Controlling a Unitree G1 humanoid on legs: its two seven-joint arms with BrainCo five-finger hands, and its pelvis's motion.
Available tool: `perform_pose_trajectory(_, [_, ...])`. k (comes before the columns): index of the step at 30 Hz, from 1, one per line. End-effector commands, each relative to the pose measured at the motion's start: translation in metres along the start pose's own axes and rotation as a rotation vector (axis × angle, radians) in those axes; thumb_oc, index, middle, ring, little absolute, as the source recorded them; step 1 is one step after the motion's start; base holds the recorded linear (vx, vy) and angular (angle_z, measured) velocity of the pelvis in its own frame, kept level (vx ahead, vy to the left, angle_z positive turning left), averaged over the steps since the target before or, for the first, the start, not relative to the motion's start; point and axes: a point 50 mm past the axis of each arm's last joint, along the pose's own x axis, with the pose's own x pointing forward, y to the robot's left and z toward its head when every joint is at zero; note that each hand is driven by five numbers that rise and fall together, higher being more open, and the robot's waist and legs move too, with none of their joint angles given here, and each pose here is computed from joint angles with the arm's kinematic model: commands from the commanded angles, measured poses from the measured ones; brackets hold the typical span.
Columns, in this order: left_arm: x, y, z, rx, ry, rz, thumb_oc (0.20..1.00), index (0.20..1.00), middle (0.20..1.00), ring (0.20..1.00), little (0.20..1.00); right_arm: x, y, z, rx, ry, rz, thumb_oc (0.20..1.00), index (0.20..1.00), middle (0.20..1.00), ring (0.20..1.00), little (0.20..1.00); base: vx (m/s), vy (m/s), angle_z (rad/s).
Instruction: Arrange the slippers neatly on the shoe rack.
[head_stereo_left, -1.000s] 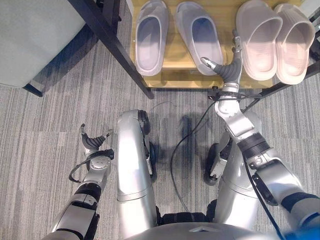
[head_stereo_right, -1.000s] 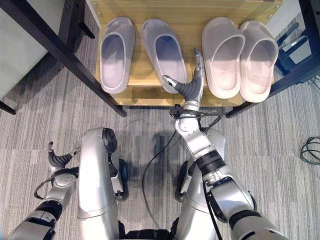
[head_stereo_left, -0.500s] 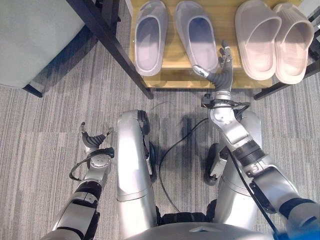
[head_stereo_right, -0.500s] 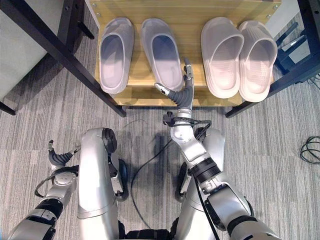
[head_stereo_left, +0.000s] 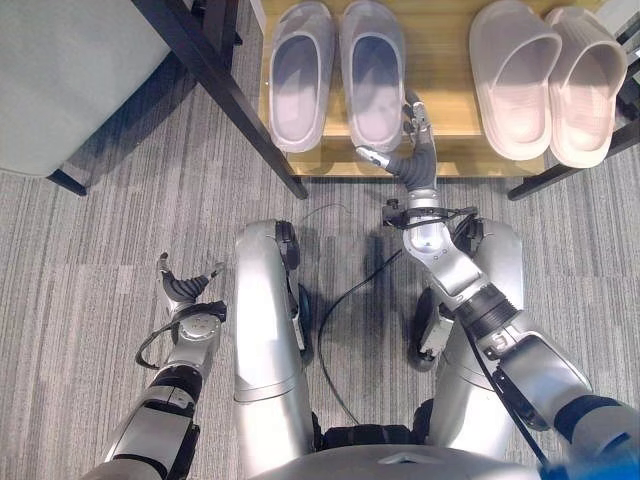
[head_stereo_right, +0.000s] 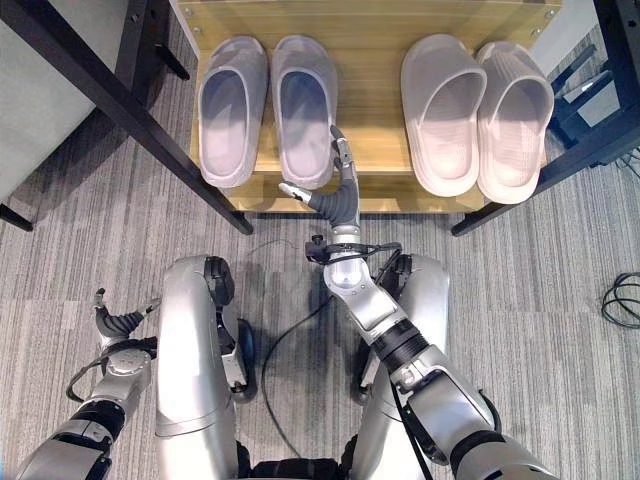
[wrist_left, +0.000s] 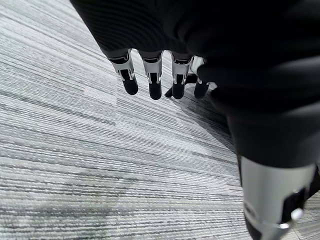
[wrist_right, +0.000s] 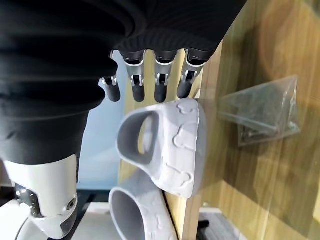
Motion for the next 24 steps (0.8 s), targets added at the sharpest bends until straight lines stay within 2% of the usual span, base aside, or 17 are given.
perform_pose_trajectory(1, [-0.004,0.0,-0.003,0.051,-0.039,-0.004,1.0,1.0,1.0,1.0,1.0,0.007,0.02,0.028,0.107,-0.106,0.067,1.0,1.0,1.0,1.0,1.0,0.0,0.0,0.0])
perform_pose_trajectory(24, [-0.004,-0.006,-0.003,0.063,-0.035,-0.037,1.0,1.0,1.0,1.0,1.0,0.012,0.029,0.032,0.172,-0.086,0.126,1.0,1.0,1.0,1.0,1.0,0.0,0.0,0.0])
